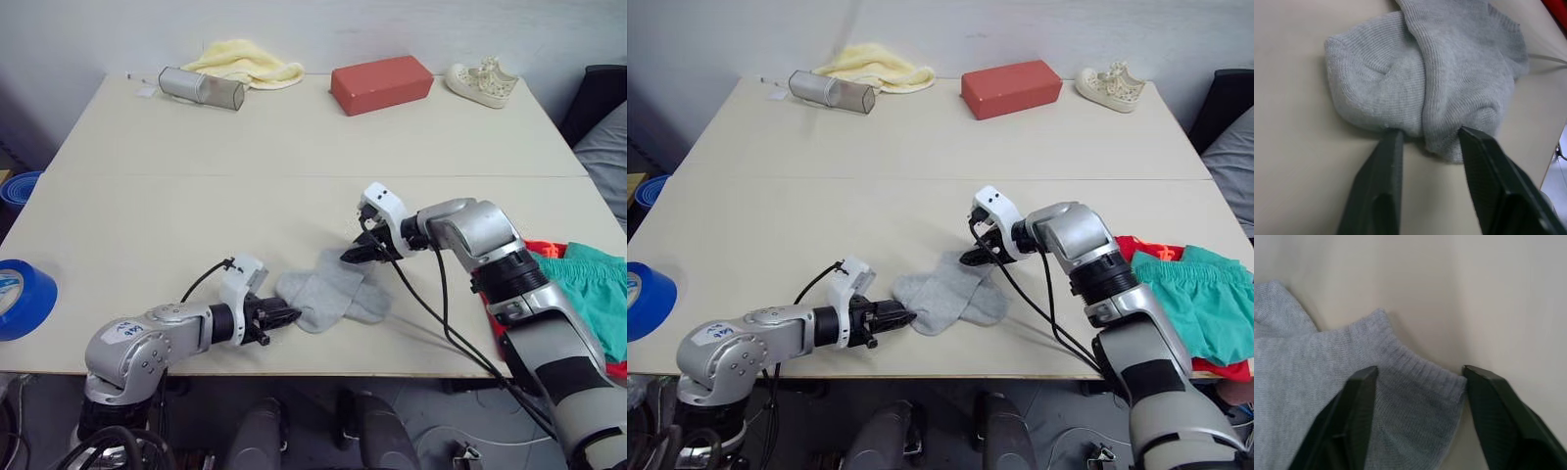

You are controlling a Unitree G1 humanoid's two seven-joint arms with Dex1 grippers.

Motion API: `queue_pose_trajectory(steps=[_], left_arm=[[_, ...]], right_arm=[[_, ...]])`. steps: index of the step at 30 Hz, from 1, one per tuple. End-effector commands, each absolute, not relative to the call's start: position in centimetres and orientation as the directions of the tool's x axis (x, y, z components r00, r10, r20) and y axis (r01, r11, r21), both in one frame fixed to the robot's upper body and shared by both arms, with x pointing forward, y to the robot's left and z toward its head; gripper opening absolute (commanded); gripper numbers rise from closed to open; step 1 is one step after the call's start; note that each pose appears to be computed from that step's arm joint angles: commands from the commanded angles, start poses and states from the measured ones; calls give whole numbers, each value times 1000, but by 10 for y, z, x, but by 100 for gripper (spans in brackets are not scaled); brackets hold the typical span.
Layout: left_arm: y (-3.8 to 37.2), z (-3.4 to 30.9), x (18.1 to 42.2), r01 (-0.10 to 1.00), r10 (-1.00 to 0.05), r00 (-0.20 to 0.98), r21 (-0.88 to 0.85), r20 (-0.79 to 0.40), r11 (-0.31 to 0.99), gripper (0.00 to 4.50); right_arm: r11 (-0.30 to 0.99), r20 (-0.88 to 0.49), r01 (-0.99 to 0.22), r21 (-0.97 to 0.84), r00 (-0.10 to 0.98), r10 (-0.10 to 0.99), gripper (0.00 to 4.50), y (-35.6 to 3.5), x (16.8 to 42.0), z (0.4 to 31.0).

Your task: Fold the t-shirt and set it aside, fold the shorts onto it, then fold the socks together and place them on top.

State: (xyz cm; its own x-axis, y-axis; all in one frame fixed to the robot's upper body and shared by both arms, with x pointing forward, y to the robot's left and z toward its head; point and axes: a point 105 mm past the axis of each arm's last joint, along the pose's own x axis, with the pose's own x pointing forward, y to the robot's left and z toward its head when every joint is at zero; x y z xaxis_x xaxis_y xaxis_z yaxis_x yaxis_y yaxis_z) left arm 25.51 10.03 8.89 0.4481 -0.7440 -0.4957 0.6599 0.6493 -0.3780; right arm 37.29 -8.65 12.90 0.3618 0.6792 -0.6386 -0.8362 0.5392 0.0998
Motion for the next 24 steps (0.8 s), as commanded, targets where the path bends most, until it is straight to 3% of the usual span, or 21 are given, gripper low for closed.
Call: queue_pose_trajectory(steps=[1, 2, 5, 12, 24], left_arm=[[91, 73, 241, 654, -768, 354, -447, -534, 611, 35], [91, 74, 240, 655, -772, 350, -451, -530, 606, 3], [91, 81, 238, 669, -795, 340, -464, -503, 580, 0], [99, 98, 239, 706, -846, 328, -486, -421, 515, 0], [126, 111, 248, 694, -864, 344, -521, -368, 498, 0]], right_arm=[[511, -600, -854, 96, 359, 714, 144, -83, 369, 140], [510, -592, -855, 92, 365, 719, 106, -84, 369, 142], [523, -553, -850, 64, 407, 727, 1, -87, 371, 151], [549, -463, -835, 26, 477, 747, 1, -96, 367, 179], [614, -408, -786, 73, 538, 737, 1, -110, 345, 189]])
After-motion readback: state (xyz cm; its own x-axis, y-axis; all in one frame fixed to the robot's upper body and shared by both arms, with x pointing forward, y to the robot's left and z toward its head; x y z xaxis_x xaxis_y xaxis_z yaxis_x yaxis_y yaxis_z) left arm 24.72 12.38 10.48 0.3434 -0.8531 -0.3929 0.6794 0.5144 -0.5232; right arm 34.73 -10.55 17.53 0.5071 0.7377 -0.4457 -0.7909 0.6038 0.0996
